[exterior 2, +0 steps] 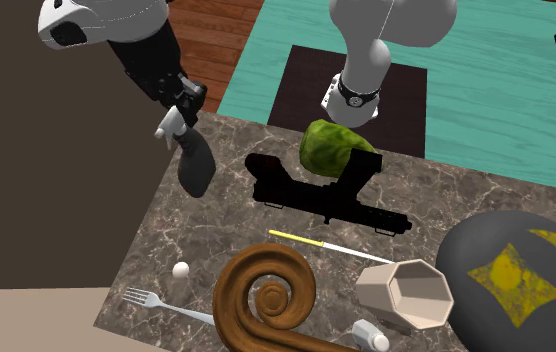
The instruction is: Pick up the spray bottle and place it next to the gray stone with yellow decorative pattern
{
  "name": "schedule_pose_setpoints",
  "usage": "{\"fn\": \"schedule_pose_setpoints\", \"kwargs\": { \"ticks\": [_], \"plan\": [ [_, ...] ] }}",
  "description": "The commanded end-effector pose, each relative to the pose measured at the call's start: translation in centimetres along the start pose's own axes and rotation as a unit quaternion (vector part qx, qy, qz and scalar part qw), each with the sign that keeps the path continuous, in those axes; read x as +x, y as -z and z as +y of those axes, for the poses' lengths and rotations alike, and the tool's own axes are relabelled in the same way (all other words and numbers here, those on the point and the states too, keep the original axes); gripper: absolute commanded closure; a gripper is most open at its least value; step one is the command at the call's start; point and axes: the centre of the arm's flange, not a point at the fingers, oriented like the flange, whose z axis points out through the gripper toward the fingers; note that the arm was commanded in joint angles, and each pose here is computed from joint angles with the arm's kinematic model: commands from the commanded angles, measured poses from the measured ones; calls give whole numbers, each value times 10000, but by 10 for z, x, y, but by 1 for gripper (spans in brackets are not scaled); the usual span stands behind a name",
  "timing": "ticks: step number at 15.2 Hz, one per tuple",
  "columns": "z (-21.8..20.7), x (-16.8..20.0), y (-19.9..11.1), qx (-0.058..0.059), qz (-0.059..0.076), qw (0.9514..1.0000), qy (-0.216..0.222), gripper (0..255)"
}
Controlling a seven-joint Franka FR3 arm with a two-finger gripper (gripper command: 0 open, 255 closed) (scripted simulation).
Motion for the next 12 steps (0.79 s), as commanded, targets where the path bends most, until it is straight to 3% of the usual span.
{"fn": "schedule_pose_setpoints", "kwargs": {
  "ticks": [1, 12],
  "plan": [
    [-2, 1, 11, 0, -1, 10000, 0, 255],
    [-5, 4, 69, 0, -1, 10000, 0, 255]
  ]
}}
